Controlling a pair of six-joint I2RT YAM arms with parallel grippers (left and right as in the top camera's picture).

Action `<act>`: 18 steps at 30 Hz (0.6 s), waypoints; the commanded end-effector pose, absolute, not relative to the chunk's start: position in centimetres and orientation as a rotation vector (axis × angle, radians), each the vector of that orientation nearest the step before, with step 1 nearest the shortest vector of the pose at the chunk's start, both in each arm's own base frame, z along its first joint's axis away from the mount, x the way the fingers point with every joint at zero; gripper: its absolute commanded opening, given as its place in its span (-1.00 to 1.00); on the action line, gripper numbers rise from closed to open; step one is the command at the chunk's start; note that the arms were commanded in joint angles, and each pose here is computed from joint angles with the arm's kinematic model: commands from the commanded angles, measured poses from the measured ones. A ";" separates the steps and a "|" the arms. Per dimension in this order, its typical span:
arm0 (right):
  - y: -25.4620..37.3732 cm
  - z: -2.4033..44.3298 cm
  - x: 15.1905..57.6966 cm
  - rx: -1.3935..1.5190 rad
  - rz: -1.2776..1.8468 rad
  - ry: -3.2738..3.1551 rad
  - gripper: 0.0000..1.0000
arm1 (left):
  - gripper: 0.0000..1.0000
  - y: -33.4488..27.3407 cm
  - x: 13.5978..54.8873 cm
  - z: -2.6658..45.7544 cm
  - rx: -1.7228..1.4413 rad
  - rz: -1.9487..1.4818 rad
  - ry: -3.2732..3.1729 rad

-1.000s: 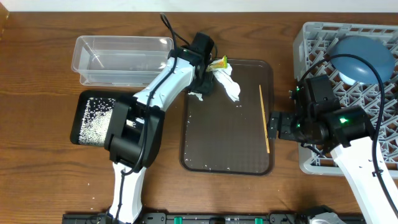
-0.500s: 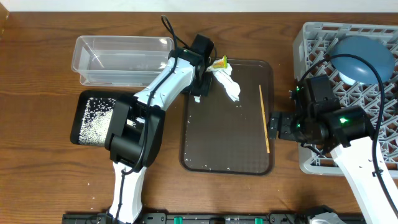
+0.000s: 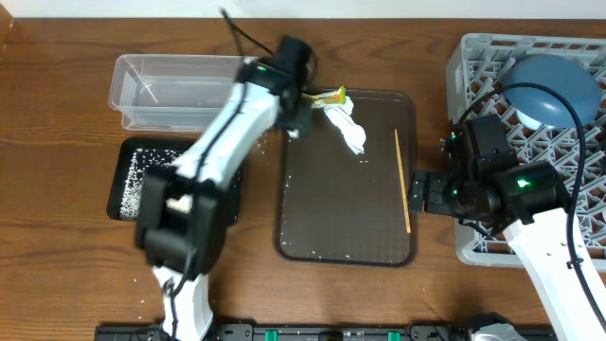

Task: Sort waste into correct bins and load items into the dishwasher rack
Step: 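Grasp a white tissue with the left gripper and drop it in the clear bin, then grasp the yellow snack wrapper with the left gripper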

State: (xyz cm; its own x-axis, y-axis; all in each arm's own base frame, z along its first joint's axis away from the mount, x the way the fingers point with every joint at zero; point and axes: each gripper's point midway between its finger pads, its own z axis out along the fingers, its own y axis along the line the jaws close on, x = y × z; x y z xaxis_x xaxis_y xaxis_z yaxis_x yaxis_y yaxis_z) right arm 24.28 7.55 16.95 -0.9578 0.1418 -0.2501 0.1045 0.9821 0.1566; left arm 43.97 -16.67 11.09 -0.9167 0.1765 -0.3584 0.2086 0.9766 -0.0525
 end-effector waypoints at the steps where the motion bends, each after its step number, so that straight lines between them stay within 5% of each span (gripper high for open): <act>1: 7.2 17.3 24.6 0.192 0.184 2.850 0.90 | -0.88 -13.7 45.4 14.3 0.185 -0.113 2.682; 10: 7.2 17.3 24.6 0.192 0.180 2.849 0.89 | -0.71 -6.9 49.1 16.8 -0.021 -0.090 2.554; 14: 7.2 17.3 24.7 0.192 0.180 2.848 0.89 | -0.31 -4.6 49.7 16.7 -0.125 -0.086 2.542; 18: 7.2 17.3 24.7 0.192 0.180 2.846 0.89 | -0.15 -4.4 49.8 16.7 -0.167 -0.133 2.541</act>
